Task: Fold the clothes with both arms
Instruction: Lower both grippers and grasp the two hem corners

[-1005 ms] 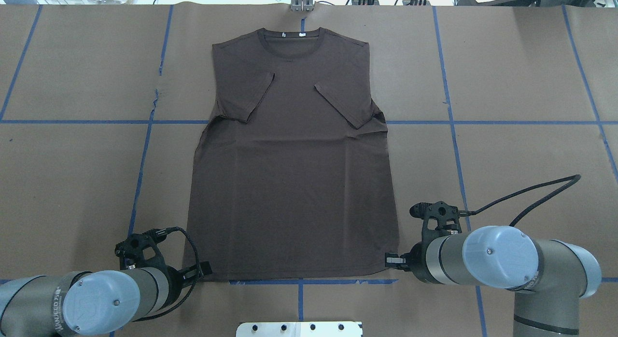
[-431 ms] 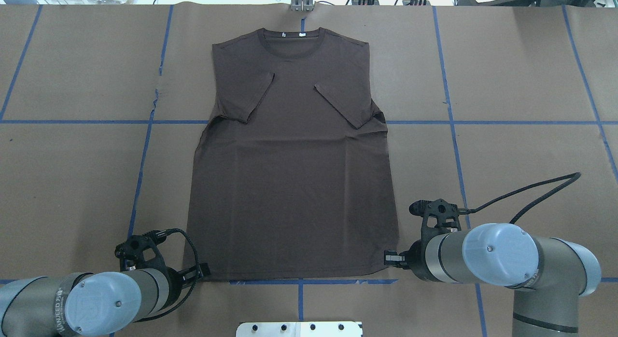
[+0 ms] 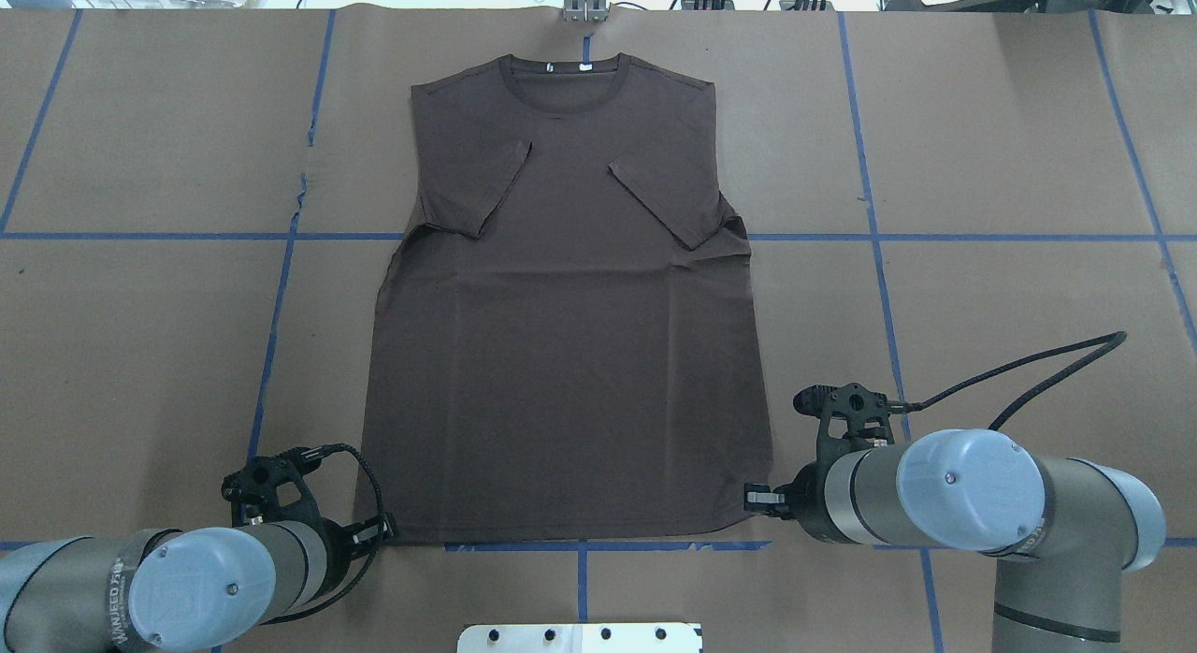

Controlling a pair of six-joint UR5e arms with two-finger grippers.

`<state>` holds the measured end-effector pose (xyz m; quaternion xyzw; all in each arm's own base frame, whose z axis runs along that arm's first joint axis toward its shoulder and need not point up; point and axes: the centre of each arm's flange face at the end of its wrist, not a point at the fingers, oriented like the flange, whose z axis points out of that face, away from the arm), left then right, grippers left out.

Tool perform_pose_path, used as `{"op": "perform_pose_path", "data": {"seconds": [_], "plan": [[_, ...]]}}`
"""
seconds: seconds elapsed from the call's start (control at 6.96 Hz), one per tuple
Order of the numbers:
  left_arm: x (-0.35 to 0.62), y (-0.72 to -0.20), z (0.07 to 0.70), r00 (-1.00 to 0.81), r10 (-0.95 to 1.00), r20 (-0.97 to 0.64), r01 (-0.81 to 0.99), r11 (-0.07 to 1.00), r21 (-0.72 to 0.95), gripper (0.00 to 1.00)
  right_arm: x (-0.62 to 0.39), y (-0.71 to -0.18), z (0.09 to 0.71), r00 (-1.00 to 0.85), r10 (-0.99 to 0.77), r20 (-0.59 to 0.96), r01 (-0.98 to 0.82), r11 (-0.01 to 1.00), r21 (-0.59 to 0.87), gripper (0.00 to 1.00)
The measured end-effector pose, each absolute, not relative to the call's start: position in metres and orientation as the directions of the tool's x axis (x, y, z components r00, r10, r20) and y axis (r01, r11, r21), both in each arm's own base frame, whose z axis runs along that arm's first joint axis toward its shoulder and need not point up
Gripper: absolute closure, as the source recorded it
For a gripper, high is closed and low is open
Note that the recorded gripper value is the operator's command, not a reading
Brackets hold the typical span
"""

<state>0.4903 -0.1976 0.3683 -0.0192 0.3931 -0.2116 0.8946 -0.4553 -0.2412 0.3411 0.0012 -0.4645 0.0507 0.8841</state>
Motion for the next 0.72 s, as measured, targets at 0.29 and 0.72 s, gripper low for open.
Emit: {"op": "perform_pose_path", "data": {"seconds": [0.29, 0.72], "plan": [[0.4908, -0.1962, 0.3688, 0.611, -0.393, -0.687, 0.364, 0.910, -0.198, 0.91, -0.4550, -0.2418, 0.3410, 0.563, 0.089, 0.822, -0.092, 0.995, -0.045, 1.00], [0.4918, -0.1956, 0.3647, 0.608, -0.391, -0.691, 0.360, 0.912, -0.199, 1.00, -0.4544, -0.2428, 0.3409, 0.562, 0.090, 0.822, -0.093, 0.995, -0.045, 1.00]]}}
